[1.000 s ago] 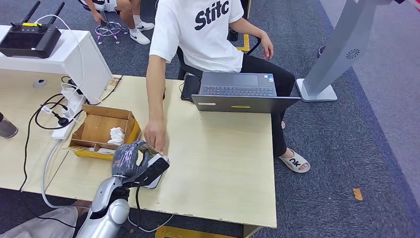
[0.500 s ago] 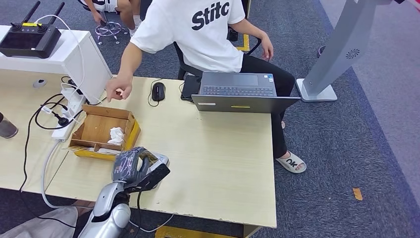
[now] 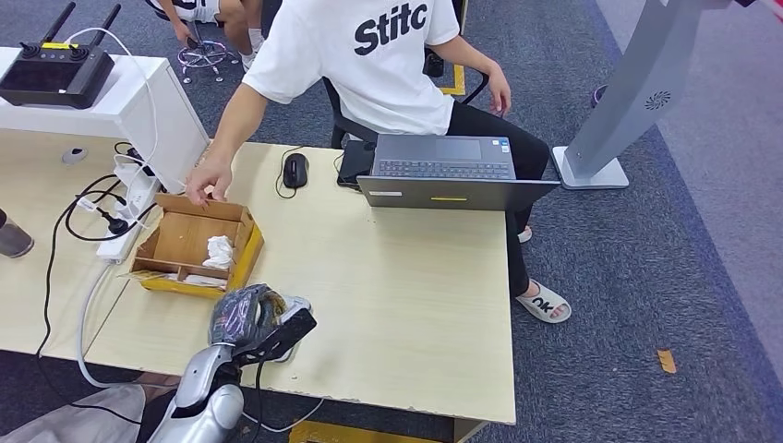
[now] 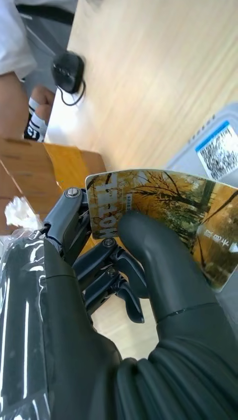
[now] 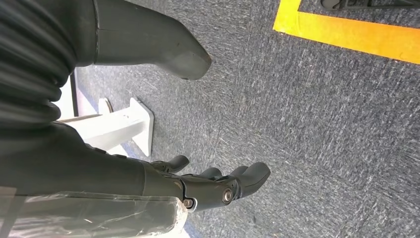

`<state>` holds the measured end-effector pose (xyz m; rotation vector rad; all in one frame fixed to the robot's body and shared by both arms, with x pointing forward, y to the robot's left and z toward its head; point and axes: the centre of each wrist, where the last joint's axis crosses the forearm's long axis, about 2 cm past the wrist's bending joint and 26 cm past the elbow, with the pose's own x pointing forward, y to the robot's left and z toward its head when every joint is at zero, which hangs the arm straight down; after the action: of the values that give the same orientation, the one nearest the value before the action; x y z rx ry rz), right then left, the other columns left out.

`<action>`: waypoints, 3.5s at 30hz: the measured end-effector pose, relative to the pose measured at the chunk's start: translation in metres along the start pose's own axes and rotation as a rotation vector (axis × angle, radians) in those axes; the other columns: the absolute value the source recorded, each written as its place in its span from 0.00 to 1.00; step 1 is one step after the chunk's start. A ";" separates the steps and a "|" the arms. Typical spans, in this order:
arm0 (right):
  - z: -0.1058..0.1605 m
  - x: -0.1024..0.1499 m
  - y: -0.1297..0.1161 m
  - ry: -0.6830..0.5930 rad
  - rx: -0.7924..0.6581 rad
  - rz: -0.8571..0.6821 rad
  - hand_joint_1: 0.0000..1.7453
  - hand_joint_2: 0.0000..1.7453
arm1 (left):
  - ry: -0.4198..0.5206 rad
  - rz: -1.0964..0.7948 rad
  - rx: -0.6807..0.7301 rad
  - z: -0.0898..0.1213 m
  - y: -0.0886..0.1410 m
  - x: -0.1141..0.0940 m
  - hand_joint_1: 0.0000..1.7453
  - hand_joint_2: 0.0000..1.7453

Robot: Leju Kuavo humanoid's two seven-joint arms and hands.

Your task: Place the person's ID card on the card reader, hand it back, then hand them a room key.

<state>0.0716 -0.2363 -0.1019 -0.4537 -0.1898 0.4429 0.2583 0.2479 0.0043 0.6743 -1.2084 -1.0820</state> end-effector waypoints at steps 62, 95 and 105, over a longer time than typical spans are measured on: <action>0.001 -0.006 0.004 0.015 0.007 -0.020 0.00 1.00 | 0.134 -0.545 0.616 -0.079 0.240 -0.056 0.00 1.00; 0.003 -0.021 0.008 0.035 0.000 -0.039 0.00 1.00 | -0.129 -0.169 0.279 -0.010 0.222 -0.043 0.00 1.00; 0.003 -0.021 0.009 0.058 0.004 -0.039 0.00 1.00 | 0.012 -0.431 0.278 -0.007 0.218 -0.050 0.00 1.00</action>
<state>0.0490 -0.2379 -0.1052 -0.4572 -0.1414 0.3914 0.3296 0.3746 0.1748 1.1946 -1.2460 -1.2691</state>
